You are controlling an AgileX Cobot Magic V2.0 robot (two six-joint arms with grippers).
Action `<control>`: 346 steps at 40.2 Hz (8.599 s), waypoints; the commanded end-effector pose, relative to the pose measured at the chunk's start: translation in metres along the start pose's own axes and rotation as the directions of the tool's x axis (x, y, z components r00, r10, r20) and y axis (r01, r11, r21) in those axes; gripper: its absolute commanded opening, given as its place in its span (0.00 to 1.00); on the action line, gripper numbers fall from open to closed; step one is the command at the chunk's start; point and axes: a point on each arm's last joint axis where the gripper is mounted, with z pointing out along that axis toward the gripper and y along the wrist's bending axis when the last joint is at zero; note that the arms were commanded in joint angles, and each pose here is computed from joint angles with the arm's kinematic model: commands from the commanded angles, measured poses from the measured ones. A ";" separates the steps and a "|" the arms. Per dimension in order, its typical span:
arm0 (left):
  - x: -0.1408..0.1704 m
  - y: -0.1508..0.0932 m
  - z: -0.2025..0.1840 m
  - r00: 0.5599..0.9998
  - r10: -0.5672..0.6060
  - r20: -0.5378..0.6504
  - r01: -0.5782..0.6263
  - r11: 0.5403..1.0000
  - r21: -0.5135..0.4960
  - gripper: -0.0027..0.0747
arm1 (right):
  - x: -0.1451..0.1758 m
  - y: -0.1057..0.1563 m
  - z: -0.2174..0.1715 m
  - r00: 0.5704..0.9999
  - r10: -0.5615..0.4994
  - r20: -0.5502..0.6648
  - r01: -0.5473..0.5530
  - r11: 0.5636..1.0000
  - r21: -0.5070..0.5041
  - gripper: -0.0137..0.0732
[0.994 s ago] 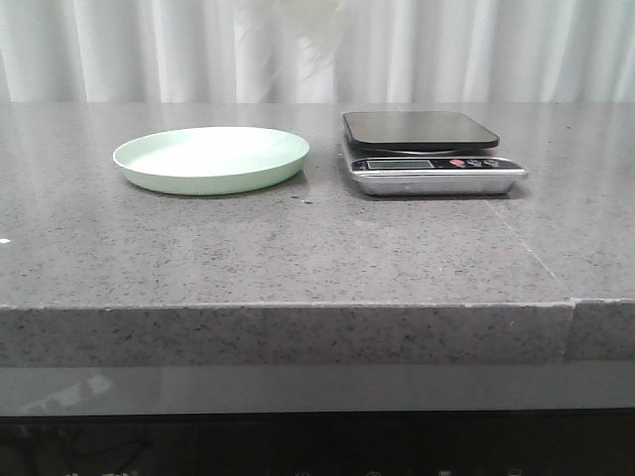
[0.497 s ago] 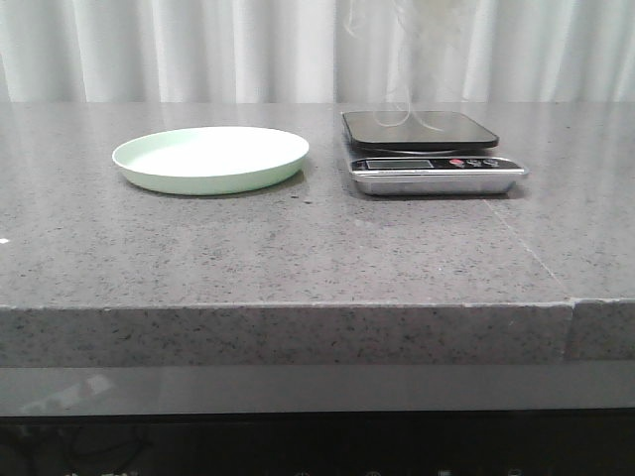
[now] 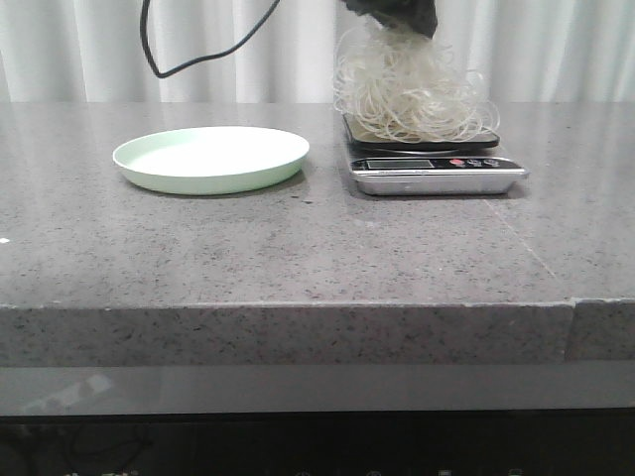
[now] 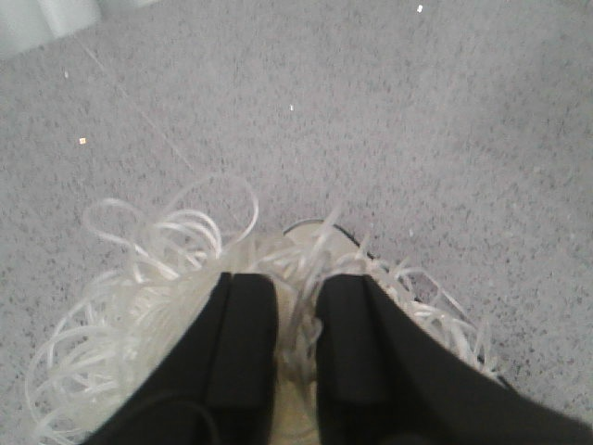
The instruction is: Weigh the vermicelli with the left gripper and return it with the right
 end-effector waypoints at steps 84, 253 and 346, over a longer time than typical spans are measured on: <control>0.158 -0.020 -0.392 0.949 0.066 0.307 -0.073 0.997 0.013 0.58 | -0.017 -0.001 -0.004 0.994 -0.011 0.111 0.010 1.000 0.009 0.78; 0.181 -0.019 -0.397 0.950 0.066 0.305 -0.073 0.997 0.013 0.58 | -0.172 0.266 0.216 0.966 -0.241 0.092 0.254 0.824 -0.507 0.39; 0.181 -0.019 -0.397 0.950 0.066 0.305 -0.073 0.997 0.013 0.58 | -0.015 0.048 -0.077 0.972 -0.212 0.105 0.237 0.885 -0.402 0.70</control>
